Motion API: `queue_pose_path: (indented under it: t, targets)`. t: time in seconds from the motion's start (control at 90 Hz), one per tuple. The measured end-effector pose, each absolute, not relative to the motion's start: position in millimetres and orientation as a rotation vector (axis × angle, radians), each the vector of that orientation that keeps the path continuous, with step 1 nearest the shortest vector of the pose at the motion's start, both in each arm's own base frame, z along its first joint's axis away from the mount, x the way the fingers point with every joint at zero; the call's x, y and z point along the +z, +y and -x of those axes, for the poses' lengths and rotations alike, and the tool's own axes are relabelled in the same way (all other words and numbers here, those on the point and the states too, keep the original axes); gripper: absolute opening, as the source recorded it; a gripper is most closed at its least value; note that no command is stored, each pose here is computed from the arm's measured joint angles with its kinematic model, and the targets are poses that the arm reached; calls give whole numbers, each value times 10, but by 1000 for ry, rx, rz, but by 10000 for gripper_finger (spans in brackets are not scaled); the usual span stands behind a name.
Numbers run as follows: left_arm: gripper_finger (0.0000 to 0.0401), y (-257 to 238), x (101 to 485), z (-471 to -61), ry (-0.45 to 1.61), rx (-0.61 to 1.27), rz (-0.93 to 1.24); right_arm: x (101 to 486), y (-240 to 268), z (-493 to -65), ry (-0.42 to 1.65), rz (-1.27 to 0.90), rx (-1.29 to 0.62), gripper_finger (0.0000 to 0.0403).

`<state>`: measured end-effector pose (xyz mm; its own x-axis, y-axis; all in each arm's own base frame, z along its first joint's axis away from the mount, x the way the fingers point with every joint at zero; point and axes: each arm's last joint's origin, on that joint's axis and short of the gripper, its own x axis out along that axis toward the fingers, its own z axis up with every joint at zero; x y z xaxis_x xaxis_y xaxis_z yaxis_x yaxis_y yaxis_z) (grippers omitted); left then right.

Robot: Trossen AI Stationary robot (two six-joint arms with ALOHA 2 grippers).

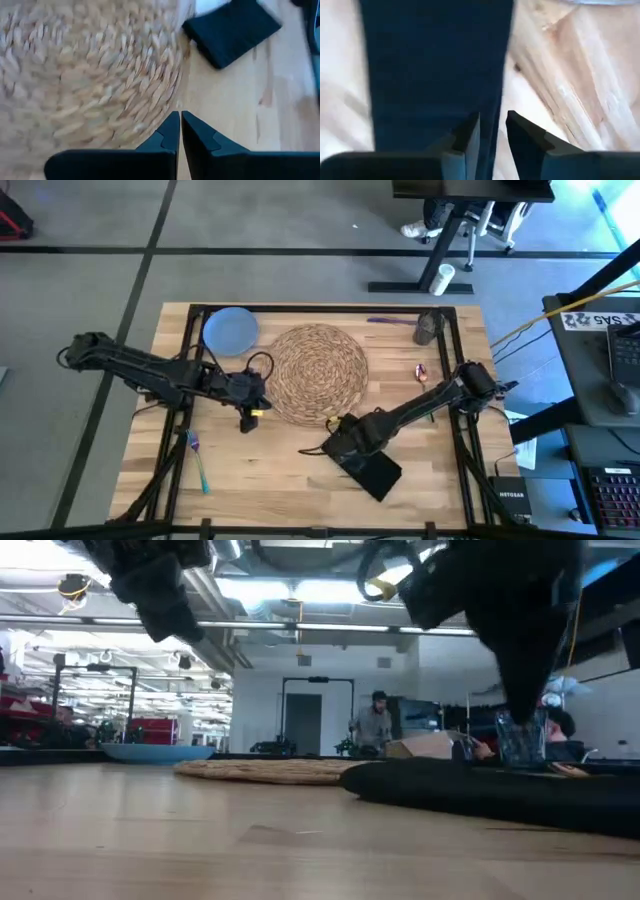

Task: Set table place
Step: Put the black table napkin to the left side of the brown placemat

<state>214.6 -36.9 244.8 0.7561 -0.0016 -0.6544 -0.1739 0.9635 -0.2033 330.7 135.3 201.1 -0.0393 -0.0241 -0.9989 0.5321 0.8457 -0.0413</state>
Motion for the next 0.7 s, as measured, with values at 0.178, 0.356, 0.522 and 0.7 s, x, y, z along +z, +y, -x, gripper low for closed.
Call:
queue_pose_path:
  t: [0.178,0.356,0.522,0.7]
  targets:
    - [1,-381,2538,-2216,594,70,276,2273,1028,-3314,1458,-329,-469,5]
    - [1,-333,2561,-2238,563,95,292,2369,544,-3407,1417,-302,-480,3]
    - [1,-342,2716,-2333,436,61,269,2376,111,-3507,1364,-210,-485,1]
    - [1,-368,2781,-2513,408,56,264,2401,-418,-3620,1247,-261,-487,0]
